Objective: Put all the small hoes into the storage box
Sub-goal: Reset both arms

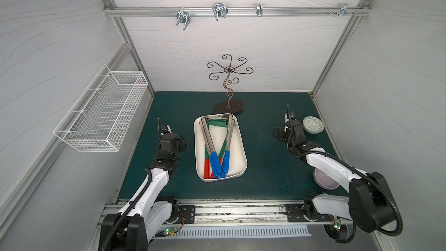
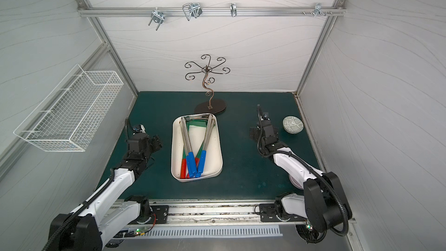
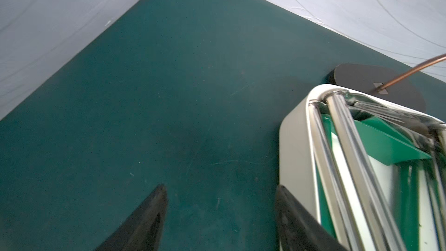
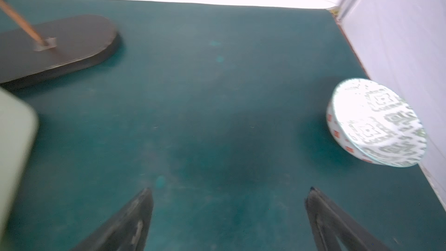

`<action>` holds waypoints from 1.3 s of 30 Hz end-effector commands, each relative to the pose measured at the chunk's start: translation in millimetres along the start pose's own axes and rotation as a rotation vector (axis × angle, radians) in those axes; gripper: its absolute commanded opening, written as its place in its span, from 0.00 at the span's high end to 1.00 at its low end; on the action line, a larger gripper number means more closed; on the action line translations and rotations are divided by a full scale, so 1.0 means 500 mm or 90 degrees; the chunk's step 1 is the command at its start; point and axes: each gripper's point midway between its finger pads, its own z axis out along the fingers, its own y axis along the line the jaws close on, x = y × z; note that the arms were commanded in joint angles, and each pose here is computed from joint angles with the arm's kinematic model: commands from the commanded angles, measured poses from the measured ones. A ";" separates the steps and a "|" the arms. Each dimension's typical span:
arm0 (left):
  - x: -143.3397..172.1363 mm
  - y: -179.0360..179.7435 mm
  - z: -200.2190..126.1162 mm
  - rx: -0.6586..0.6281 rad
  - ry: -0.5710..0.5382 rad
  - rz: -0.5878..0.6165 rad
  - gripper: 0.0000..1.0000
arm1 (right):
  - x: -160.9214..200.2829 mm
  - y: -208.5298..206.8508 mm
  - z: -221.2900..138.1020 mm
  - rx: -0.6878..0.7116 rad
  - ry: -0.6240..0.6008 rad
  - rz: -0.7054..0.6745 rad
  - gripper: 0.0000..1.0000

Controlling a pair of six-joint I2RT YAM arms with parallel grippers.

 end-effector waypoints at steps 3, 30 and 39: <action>-0.073 0.028 -0.006 -0.051 -0.129 -0.027 0.30 | -0.039 -0.048 -0.001 0.016 -0.151 -0.024 0.01; -0.060 -0.030 0.108 0.015 -0.172 0.126 0.29 | 0.036 -0.076 0.124 -0.071 -0.120 0.050 0.01; -0.040 -0.025 0.172 0.001 -0.139 0.126 0.00 | 0.036 -0.072 0.124 -0.070 -0.117 0.043 0.01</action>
